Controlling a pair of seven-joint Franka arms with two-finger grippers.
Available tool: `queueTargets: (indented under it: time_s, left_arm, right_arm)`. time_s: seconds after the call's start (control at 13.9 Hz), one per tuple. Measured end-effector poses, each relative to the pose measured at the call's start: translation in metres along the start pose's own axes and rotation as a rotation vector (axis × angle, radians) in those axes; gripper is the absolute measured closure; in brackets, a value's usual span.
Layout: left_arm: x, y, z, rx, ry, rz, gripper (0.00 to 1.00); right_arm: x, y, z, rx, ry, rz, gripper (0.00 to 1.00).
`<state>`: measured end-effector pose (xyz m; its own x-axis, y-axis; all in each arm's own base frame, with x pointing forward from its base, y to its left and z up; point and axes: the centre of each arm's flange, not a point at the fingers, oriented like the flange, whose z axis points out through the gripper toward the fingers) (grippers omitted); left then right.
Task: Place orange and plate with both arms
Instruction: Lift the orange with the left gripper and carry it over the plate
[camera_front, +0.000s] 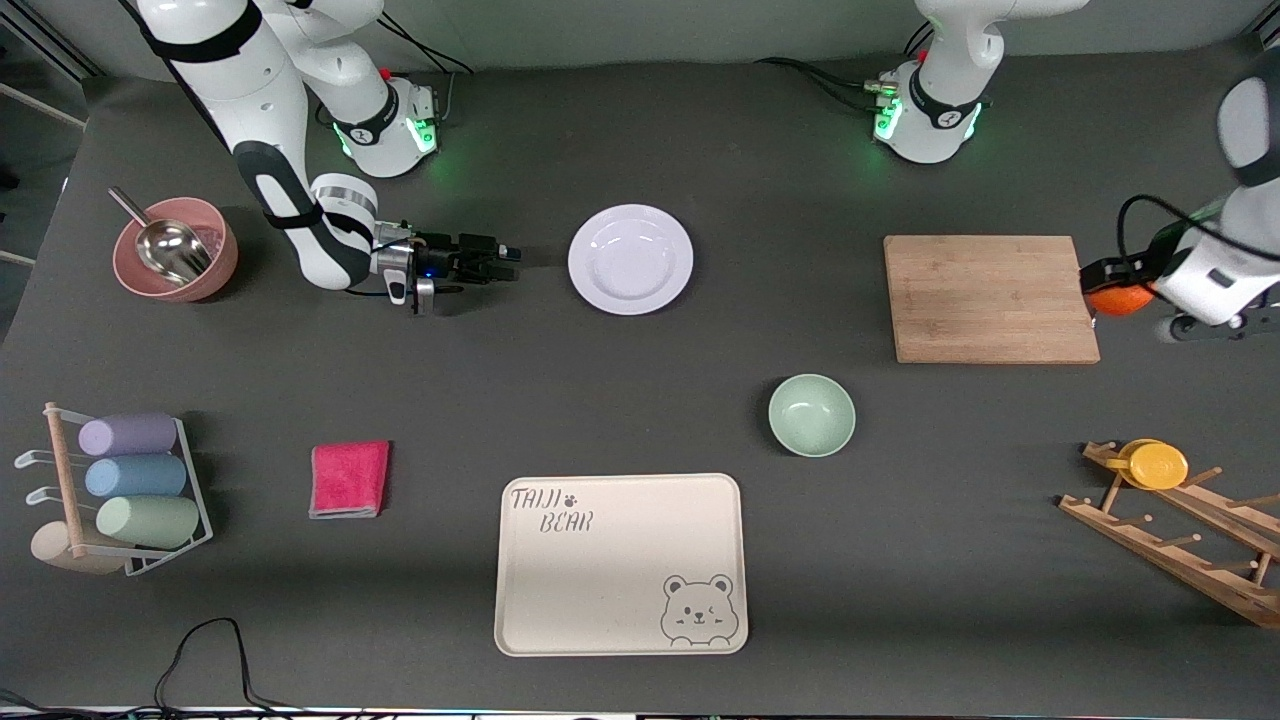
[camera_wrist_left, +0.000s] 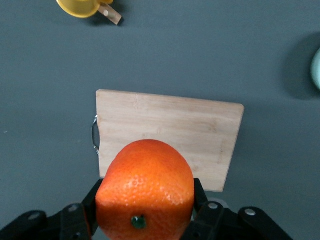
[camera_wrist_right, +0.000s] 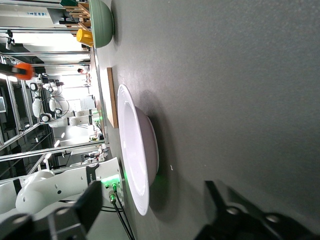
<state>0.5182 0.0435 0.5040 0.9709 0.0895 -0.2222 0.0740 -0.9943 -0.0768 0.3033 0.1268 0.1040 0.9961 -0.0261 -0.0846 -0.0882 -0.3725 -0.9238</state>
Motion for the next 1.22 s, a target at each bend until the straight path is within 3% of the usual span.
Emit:
queueTargets:
  time_s: [0.14,0.29,0.79,1.22]
  left_arm:
    - [-0.005,0.009,-0.039,0.005,0.004,0.015,0.29]
    - [-0.006,0.023,-0.058,0.006,0.016,0.039,0.29]
    - [-0.005,0.138,-0.053,-0.059,0.004,-0.043,0.29]
    - [-0.034,0.319,-0.021,-0.094,0.051,-0.195,0.29]
  right_arm:
    - [0.001,-0.001,0.000,0.001,0.001,0.006,0.41]
    - [0.002,-0.001,0.000,0.001,0.001,0.009,0.57]
    - [0.003,-0.001,0.001,0.000,-0.001,0.008,0.57]
    - [0.004,0.001,0.002,-0.016,-0.038,-0.025,0.57]
